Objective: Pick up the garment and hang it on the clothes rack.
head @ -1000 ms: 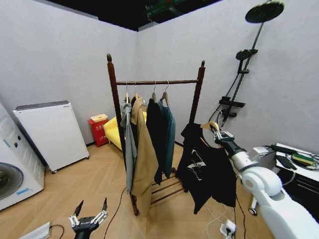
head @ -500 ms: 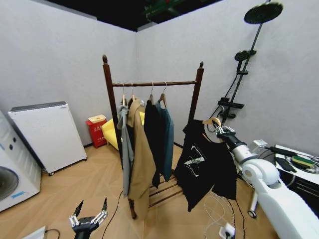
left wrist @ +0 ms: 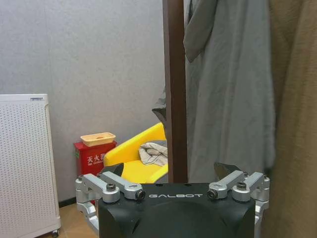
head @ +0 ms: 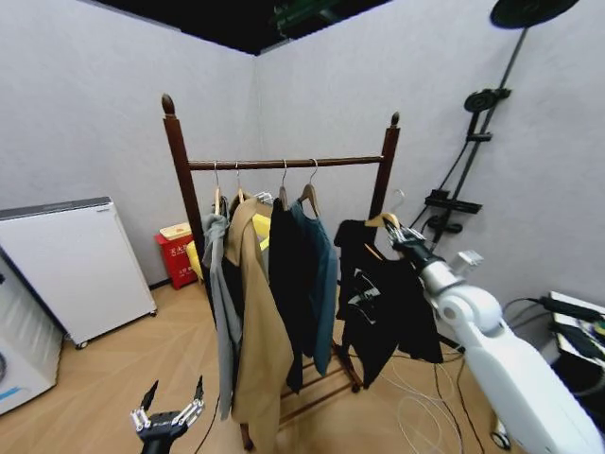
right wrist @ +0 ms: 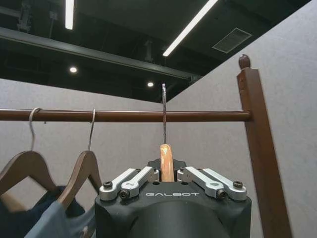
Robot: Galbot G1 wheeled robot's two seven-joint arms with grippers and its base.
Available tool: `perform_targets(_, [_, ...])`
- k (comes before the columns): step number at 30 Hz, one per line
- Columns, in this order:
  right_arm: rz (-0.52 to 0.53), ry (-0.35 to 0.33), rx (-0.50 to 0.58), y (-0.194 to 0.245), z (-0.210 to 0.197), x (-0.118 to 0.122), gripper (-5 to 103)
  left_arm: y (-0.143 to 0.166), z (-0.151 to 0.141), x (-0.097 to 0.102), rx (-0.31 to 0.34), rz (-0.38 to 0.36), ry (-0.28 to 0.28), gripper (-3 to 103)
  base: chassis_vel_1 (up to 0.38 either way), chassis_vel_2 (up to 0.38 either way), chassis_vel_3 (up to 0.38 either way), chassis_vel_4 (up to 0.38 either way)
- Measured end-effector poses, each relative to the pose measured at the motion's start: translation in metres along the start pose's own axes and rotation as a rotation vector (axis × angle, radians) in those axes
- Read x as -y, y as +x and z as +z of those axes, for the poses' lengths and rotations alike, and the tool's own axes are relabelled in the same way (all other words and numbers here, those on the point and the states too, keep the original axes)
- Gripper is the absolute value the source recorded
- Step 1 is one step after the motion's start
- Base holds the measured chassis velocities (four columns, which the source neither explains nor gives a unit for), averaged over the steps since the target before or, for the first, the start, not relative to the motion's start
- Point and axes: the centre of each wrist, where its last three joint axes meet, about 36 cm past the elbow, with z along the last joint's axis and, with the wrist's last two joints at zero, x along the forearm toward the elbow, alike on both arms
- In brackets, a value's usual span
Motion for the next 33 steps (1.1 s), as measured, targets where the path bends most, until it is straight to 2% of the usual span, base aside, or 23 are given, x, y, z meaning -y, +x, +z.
perform_targets(4, [-0.013,0.004,-0.003,-0.02,-0.012,-0.011,10,0.0,0.0,0.0,0.0,0.0,0.0,100,-0.304,0.316,0.311,-0.295])
perform_targets(9, [-0.025,0.014,0.007,-0.034,-0.031,-0.017,10,0.0,0.0,0.0,0.0,0.0,0.0,100,-0.187,0.174,0.1,-0.055])
perform_targets(12, [-0.041,0.044,0.038,-0.046,-0.053,-0.015,10,0.0,0.0,0.0,0.0,0.0,0.0,100,-0.021,0.028,0.008,-0.005])
perform_targets(17, [-0.054,0.038,0.048,-0.054,-0.067,-0.015,10,0.0,0.0,0.0,0.0,0.0,0.0,100,0.078,-0.059,-0.039,0.025])
perform_targets(25, [-0.078,-0.051,-0.06,-0.081,-0.066,-0.01,10,0.0,0.0,0.0,0.0,0.0,0.0,100,0.011,-0.01,-0.007,0.008])
perform_targets(30, [-0.085,-0.057,-0.112,-0.086,-0.065,-0.01,10,0.0,0.0,0.0,0.0,0.0,0.0,100,-0.016,0.031,0.022,-0.001])
perform_targets(33, [-0.081,-0.03,-0.136,-0.085,-0.058,-0.005,10,0.0,0.0,0.0,0.0,0.0,0.0,100,0.0,0.0,0.0,0.0])
